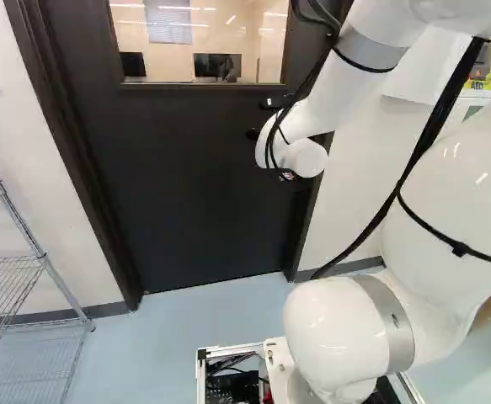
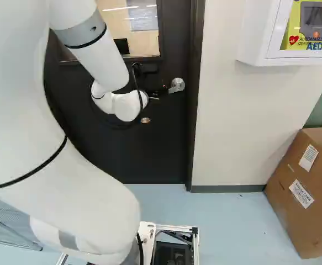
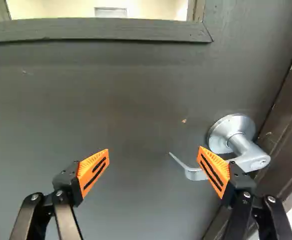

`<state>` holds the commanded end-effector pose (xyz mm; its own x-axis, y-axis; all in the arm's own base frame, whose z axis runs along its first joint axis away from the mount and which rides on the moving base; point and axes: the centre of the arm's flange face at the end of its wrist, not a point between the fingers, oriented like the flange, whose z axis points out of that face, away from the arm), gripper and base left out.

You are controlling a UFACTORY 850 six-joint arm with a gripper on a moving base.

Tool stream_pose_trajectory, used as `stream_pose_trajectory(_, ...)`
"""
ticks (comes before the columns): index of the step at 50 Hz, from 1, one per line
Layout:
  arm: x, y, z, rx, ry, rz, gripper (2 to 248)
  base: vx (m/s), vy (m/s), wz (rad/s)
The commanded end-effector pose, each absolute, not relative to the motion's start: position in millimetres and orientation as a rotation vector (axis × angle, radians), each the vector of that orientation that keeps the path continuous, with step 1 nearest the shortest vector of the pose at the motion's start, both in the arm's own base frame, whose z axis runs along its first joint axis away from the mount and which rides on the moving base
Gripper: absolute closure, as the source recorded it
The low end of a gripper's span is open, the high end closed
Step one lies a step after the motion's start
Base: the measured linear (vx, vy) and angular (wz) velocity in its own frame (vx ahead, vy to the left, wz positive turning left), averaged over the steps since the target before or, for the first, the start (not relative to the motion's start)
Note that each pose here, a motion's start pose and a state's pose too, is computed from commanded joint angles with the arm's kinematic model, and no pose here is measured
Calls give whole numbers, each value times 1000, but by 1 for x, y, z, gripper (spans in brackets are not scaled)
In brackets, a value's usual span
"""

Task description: Open the door and move inside

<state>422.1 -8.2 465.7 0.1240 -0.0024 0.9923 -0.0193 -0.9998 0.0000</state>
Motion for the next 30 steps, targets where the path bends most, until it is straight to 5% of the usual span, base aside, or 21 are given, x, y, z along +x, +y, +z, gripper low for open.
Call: stream_pose_trajectory(30,424,-8,435,2419,-23,1985,3,0,0,0)
